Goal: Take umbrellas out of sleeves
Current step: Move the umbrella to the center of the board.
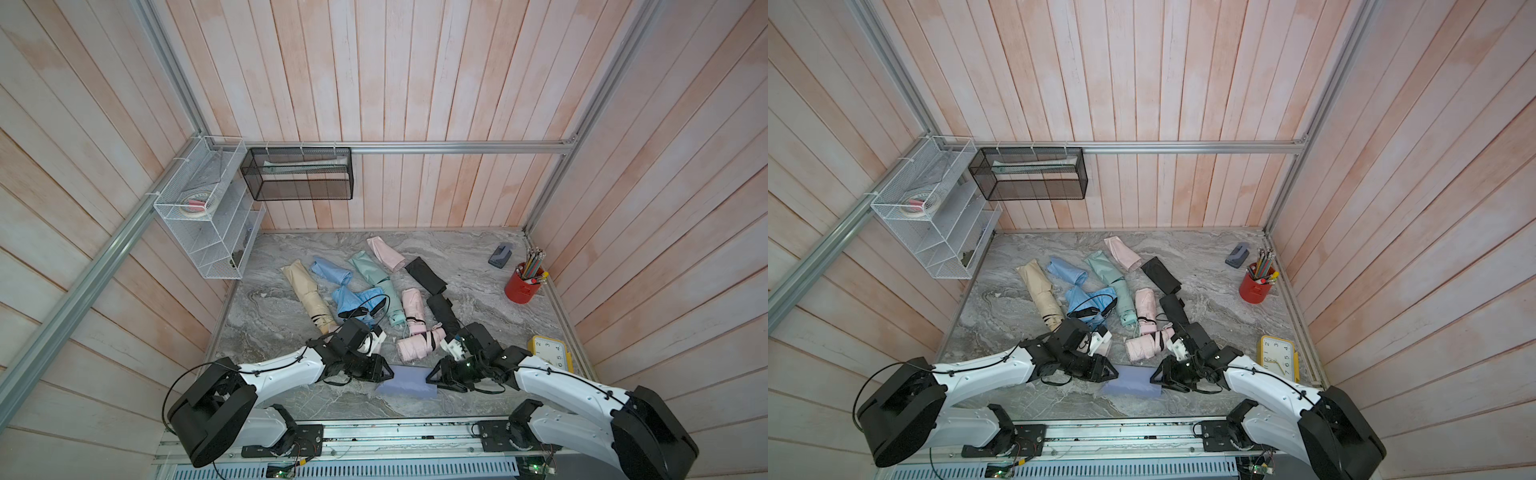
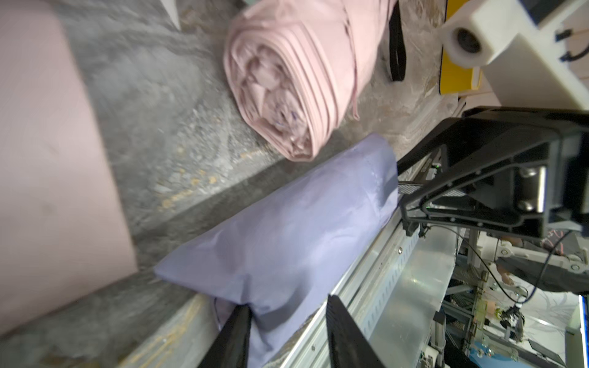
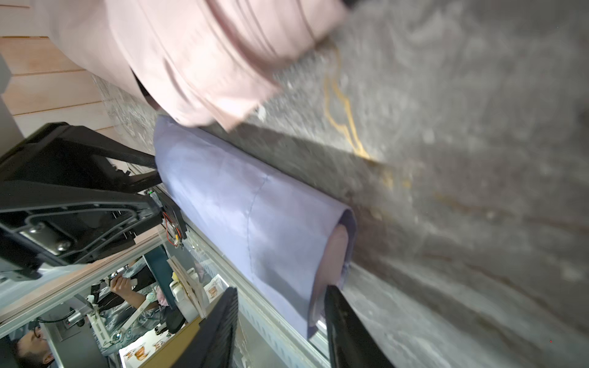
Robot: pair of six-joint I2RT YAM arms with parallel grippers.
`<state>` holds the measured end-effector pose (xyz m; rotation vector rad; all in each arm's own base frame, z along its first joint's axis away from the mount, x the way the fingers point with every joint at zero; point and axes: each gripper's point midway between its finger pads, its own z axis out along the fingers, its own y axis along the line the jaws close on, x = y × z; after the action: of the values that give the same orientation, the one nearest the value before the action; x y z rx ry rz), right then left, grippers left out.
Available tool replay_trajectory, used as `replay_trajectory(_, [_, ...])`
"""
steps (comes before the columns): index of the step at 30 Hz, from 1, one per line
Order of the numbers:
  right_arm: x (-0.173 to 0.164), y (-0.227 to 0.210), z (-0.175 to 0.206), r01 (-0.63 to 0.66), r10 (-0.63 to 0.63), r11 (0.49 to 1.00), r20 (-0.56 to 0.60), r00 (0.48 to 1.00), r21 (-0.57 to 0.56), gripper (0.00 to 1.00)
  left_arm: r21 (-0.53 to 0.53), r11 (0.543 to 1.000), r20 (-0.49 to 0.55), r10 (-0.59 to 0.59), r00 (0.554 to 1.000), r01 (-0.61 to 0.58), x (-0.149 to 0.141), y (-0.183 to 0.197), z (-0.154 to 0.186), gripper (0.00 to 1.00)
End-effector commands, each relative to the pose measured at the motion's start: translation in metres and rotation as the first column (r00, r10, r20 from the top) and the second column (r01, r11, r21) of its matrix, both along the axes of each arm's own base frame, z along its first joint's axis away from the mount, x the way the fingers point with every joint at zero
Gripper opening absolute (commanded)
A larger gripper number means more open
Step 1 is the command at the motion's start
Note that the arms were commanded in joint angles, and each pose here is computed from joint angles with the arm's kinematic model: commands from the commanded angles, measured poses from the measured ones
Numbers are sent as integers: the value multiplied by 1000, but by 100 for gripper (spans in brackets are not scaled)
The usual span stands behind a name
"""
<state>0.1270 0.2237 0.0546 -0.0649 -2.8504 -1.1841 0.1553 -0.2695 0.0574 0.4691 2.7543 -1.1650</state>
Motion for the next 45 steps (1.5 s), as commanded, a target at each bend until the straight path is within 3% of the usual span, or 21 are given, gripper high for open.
replay_trajectory(1, [43,25,29,-19,3,995,170,986,94,46,-19,999,105,49,993,-47,31,2,8,42])
replay_trajectory(5, [66,27,39,-47,34,998,228,973,52,46,4,995,162,98,982,-100,48,17,18,45])
replay_trajectory(12, [65,-18,27,-62,123,974,279,952,-217,47,21,994,220,98,970,-105,41,38,32,46])
replay_trajectory(22, [36,-35,12,-50,113,962,229,967,-267,49,-53,981,209,194,959,-187,45,36,39,46])
replay_trajectory(28, [21,-37,-1,-44,125,932,206,970,-361,49,-58,978,222,207,953,-199,51,36,41,46])
replay_trajectory(34, [8,-38,-21,-109,217,867,172,961,-486,50,-49,977,228,215,950,-209,53,37,40,46])
replay_trajectory(45, [3,-39,-36,-155,285,808,148,947,-569,51,-44,976,227,217,949,-213,54,39,39,45])
